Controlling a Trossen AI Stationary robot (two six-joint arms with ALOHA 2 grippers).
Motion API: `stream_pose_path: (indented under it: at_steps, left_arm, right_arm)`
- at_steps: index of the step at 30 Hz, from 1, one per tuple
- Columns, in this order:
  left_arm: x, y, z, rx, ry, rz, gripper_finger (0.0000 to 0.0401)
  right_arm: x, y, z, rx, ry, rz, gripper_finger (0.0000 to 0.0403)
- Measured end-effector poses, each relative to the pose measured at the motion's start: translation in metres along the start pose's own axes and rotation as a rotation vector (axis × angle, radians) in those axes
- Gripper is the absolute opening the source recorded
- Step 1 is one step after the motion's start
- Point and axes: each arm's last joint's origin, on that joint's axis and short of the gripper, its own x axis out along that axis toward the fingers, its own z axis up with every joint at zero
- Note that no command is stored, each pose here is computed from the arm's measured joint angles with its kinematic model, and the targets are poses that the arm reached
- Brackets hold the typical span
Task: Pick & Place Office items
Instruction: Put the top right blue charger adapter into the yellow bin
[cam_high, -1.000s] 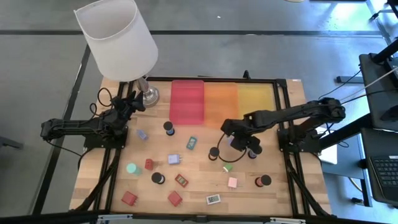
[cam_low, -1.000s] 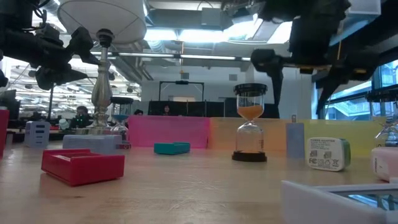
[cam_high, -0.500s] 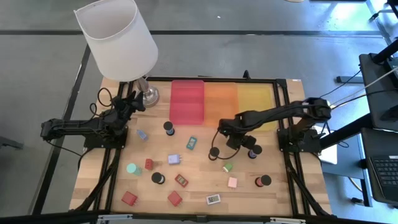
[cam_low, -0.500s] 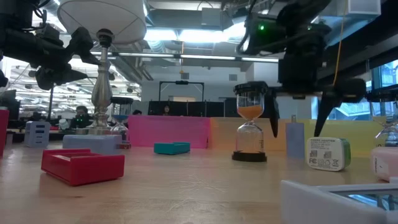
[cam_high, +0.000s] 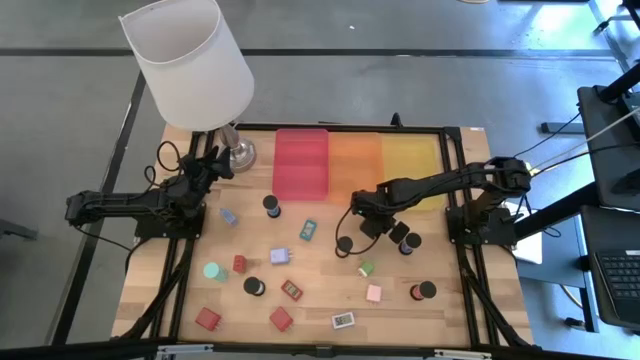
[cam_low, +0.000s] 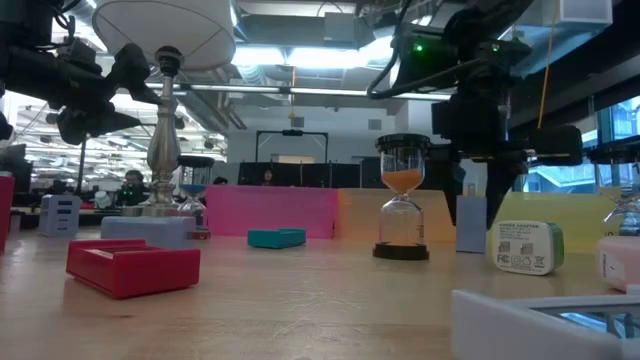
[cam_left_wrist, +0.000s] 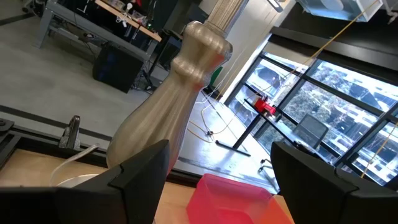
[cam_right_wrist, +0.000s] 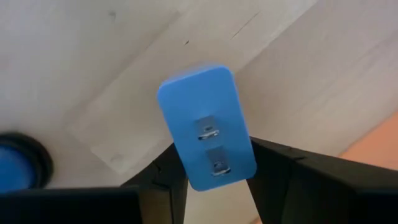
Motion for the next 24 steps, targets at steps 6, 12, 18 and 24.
stream_pose_path:
  at_steps: [6, 12, 18, 24]
  left_arm:
    - [0.0, 0.0, 0.0, 0.0, 0.0, 0.0, 0.0276]
    - [0.0, 0.0, 0.0, 0.0, 0.0, 0.0, 0.0276]
    - [0.0, 0.0, 0.0, 0.0, 0.0, 0.0, 0.0276]
    - [0.0, 0.0, 0.0, 0.0, 0.0, 0.0, 0.0276]
  right_arm:
    - [-0.006, 0.002, -0.002, 0.142, -0.013, 0.015, 0.0123]
    - [-0.049, 0.003, -0.018, 0.312, -0.104, -0.062, 0.0123]
    - [-0.104, 0.003, -0.046, 0.519, -0.294, -0.216, 0.0123]
    - [-0.133, -0.003, -0.088, 0.95, -0.271, -0.454, 0.0123]
